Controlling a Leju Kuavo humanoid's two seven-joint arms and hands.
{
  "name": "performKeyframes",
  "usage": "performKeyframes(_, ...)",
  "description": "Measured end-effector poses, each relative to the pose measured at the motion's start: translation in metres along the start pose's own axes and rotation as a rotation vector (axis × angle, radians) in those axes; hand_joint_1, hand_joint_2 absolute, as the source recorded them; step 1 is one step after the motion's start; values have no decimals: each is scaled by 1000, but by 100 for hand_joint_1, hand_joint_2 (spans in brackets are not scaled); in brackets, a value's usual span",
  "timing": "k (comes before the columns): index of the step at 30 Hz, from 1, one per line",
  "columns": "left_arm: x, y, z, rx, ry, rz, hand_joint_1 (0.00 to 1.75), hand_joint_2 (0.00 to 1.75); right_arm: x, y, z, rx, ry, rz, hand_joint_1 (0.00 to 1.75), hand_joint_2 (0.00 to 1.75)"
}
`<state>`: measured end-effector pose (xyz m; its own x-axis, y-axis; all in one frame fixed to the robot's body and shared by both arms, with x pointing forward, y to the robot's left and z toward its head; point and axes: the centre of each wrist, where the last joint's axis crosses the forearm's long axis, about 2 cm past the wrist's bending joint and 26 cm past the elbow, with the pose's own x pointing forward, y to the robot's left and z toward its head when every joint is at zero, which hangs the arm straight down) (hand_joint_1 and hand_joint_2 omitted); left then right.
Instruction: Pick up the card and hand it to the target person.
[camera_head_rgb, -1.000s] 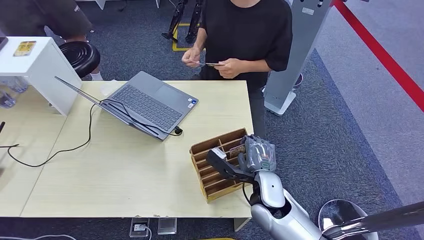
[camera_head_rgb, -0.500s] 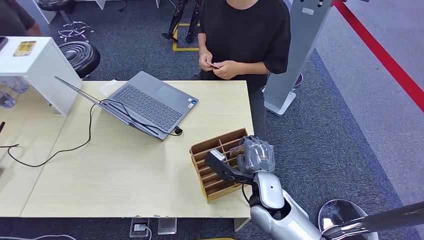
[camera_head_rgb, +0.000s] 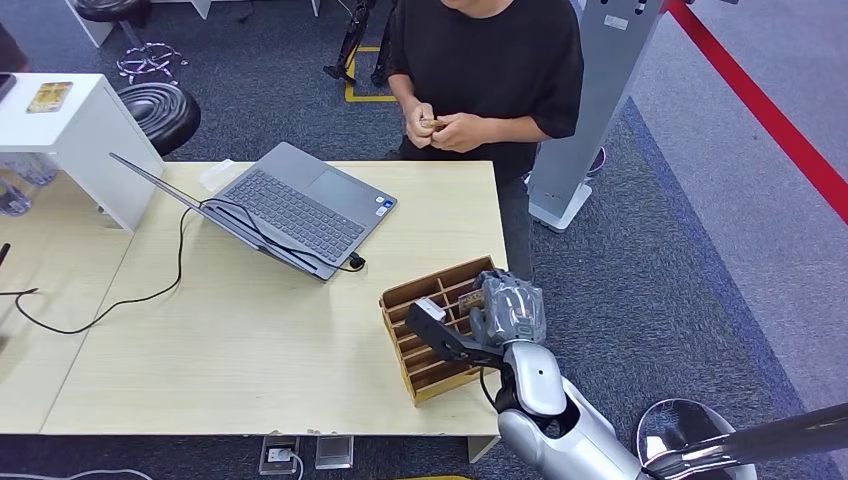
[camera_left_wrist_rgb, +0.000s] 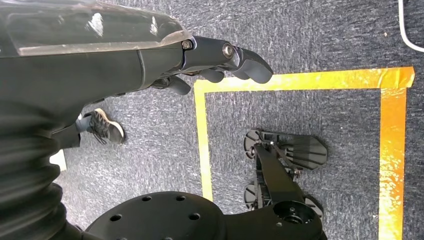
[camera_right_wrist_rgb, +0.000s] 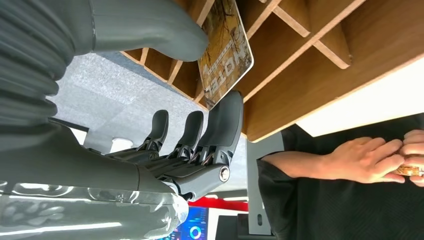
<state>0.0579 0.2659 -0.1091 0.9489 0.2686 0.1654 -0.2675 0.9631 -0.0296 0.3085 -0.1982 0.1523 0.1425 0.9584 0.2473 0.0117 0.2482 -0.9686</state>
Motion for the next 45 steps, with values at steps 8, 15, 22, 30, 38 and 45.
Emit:
performKeyframes(8,0,0,0,2,0,1,0,175,3,-1,0,11,-13,-13,89,175)
performKeyframes(15,0,0,0,3,1,3,0,175,5,-1,0,14,-23,-16,87,175)
performKeyframes(22,0,0,0,6,1,3,0,175,7,0,1,18,-31,-15,93,175)
performKeyframes(30,0,0,0,12,3,10,0,175,10,-1,-1,22,-42,-20,106,175)
performKeyframes(38,0,0,0,13,4,12,0,175,13,-1,-1,19,-55,-21,121,175)
performKeyframes(45,0,0,0,11,4,11,0,175,13,-1,-1,16,-53,-23,175,175)
